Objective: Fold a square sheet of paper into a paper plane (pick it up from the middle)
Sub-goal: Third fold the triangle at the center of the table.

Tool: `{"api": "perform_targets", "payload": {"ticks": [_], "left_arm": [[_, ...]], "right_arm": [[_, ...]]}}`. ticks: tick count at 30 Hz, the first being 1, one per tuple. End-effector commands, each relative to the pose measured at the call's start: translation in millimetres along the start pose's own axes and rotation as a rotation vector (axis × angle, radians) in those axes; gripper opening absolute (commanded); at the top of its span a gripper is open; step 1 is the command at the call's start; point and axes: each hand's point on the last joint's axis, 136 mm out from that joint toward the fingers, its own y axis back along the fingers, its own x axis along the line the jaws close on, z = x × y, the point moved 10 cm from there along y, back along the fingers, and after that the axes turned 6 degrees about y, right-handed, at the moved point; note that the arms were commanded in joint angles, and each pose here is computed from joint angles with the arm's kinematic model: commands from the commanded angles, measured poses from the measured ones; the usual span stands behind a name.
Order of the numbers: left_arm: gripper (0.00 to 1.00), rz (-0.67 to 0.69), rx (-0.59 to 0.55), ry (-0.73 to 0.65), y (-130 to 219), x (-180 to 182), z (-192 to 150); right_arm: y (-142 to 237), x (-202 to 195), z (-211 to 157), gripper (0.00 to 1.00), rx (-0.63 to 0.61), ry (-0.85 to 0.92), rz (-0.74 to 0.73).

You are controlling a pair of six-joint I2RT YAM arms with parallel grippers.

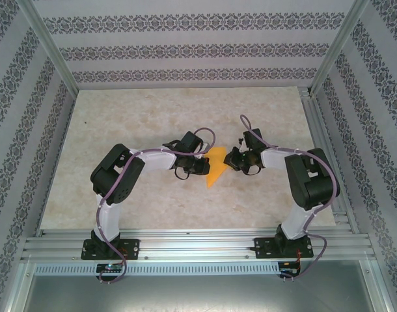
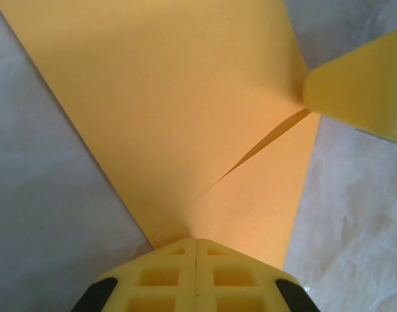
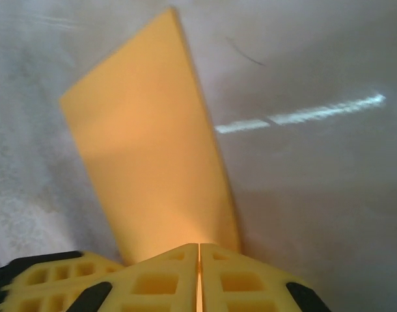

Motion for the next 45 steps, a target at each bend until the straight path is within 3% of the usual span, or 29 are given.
{"api": "perform_targets", "payload": {"ticks": [1,13,21,26,35,41,45], "left_arm": [[0.01,0.09,0.055,0.005,-12.2,15.9,-10.8],[0.01,0.101,0.055,0.004,-11.4,17.6,-12.7],[0.01,0.099,0.064,0.005,-14.0,18.1,-12.2],[0.01,0.099,0.063,0.006,-14.0,18.1,-12.1],[0.01,0.098,0.06,0.006,-11.8,17.8,-13.3],[0.01,0.093,0.053,0.011,-11.3,16.9,-12.4],[0.01,0.09,0.055,0.008,-10.7,16.5,-12.4]], "right_arm": [[-9.9,-5.5,-1.8,0.1,0.013,0.01,-0.031],[23.6,29.5,9.4,0.11,-0.052,0.078,0.056],[-6.7,-4.6,5.0,0.11,-0.002,0.027,-0.066],[-9.0,-6.0,4.2,0.1,0.006,0.025,-0.082],[25.9,32.9,3.6,0.11,-0.064,0.079,0.053],[3.5,24.5,-26.4,0.11,-0.047,0.019,0.097],[-12.8,6.9,-32.3,0.1,-0.012,-0.004,0.036]]}}
